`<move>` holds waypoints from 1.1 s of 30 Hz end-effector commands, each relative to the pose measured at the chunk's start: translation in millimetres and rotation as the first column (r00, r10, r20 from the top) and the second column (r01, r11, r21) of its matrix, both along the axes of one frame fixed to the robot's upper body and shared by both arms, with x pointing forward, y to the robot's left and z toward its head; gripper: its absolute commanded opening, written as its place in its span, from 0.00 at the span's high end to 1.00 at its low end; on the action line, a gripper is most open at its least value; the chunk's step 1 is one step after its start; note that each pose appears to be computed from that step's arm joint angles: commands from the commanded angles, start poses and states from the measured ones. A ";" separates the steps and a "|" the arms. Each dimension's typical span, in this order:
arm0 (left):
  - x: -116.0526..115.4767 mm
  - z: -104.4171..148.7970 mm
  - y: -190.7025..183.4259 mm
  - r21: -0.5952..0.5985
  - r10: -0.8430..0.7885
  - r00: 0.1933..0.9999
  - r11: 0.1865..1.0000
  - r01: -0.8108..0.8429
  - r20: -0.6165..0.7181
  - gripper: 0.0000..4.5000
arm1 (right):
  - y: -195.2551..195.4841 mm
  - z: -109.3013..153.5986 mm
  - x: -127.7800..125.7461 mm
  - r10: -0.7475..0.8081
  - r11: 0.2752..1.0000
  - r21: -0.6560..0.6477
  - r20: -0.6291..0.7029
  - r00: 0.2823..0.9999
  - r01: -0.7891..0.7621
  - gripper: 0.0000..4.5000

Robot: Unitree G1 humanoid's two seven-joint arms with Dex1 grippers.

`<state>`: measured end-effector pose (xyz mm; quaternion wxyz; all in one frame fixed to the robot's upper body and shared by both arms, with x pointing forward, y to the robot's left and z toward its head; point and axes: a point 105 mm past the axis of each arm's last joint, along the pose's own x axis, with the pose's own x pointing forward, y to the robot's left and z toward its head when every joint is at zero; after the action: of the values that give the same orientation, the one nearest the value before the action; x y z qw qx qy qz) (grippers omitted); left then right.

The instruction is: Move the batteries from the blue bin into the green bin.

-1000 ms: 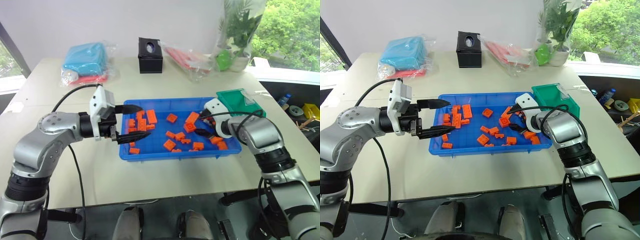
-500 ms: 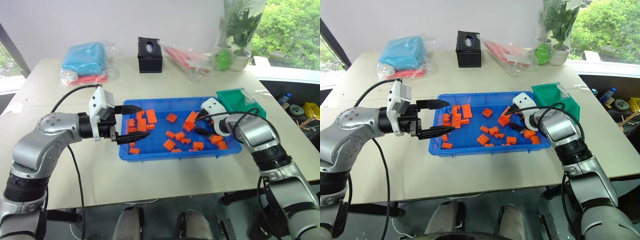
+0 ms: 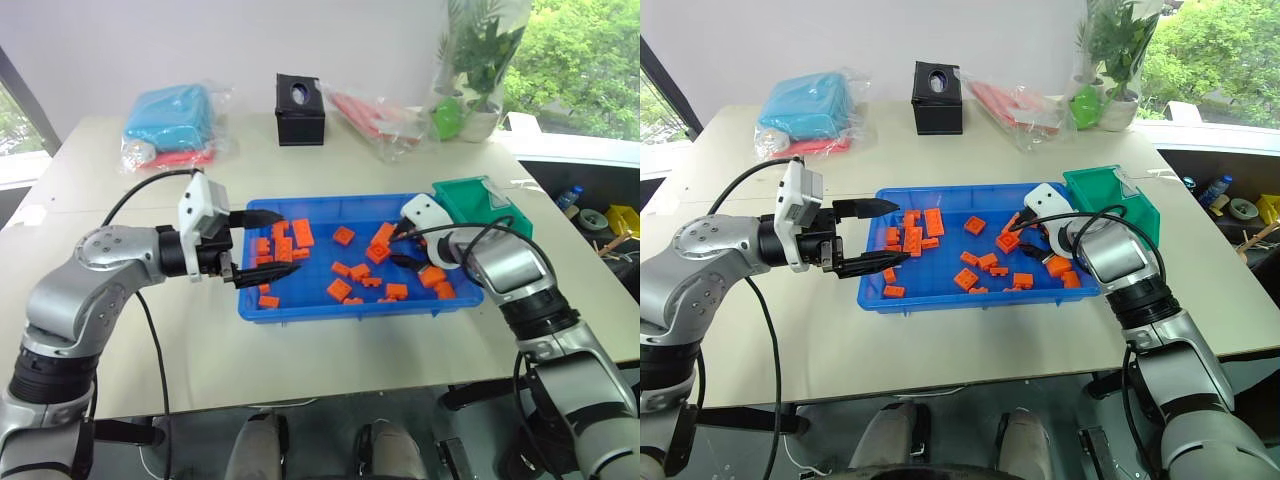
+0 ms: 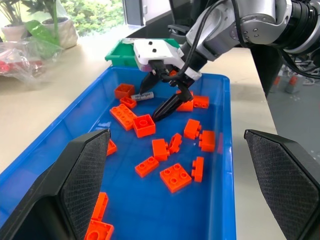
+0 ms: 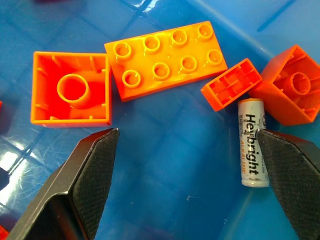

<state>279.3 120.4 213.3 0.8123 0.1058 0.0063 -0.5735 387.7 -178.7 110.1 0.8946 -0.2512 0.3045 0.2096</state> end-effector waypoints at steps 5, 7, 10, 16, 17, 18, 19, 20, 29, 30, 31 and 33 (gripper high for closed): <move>-3.5 12.1 -1.9 -0.013 -0.010 0.998 1.000 0.011 0.058 0.00 | -4.5 -1.1 10.9 -0.034 0.997 -0.066 0.029 0.999 0.036 0.01; -3.4 12.5 -1.8 -0.014 -0.009 0.998 1.000 0.010 0.060 0.00 | -2.1 -9.4 10.9 -0.063 0.997 -0.049 -0.010 0.998 0.063 0.01; -3.3 12.9 -1.3 -0.014 -0.006 0.998 1.000 0.007 0.062 0.00 | -2.0 -17.2 9.4 -0.088 0.996 -0.024 -0.063 0.994 0.087 0.01; -3.5 13.4 1.4 -0.013 0.007 0.998 1.000 -0.006 0.065 0.00 | 4.6 -22.6 -0.3 -0.143 0.974 0.134 -0.249 0.958 0.180 0.01; -3.5 13.4 1.6 -0.013 0.008 0.998 1.000 -0.007 0.065 0.00 | 5.0 -21.8 -0.8 -0.148 0.971 0.143 -0.259 0.954 0.190 0.01; -3.4 13.5 1.8 -0.014 0.009 0.998 1.000 -0.008 0.065 0.00 | 6.3 -19.6 -0.8 -0.151 0.968 0.156 -0.263 0.953 0.196 0.01; -3.2 13.6 1.9 -0.014 0.011 0.998 1.000 -0.010 0.066 0.00 | 7.9 -17.7 -1.3 -0.152 0.965 0.167 -0.269 0.951 0.201 0.01; -3.1 13.7 1.9 -0.014 0.012 0.998 1.000 -0.011 0.066 0.00 | 9.3 -15.9 -1.8 -0.150 0.964 0.172 -0.270 0.951 0.201 0.01; -2.5 14.6 1.6 -0.014 0.010 0.998 1.000 -0.009 0.070 0.00 | 4.0 -13.1 -11.7 -0.098 0.980 0.145 -0.250 0.963 0.137 0.01; -2.5 14.5 1.8 -0.014 0.010 0.998 1.000 -0.009 0.070 0.00 | 2.1 -12.9 -13.5 -0.080 0.984 0.136 -0.242 0.967 0.115 0.01; -2.4 14.3 2.1 -0.013 0.011 0.998 1.000 -0.010 0.070 0.00 | -1.3 -13.3 -16.7 -0.058 0.988 0.124 -0.240 0.969 0.089 0.01; -2.2 14.2 2.6 -0.013 0.012 0.997 1.000 -0.011 0.070 0.00 | -6.1 -12.9 -23.0 -0.030 0.990 0.127 -0.246 0.969 0.063 0.01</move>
<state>281.1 122.3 215.5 0.8187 0.1072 0.0015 -0.5641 372.2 -177.1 102.6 0.8779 -0.1532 0.3893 0.2331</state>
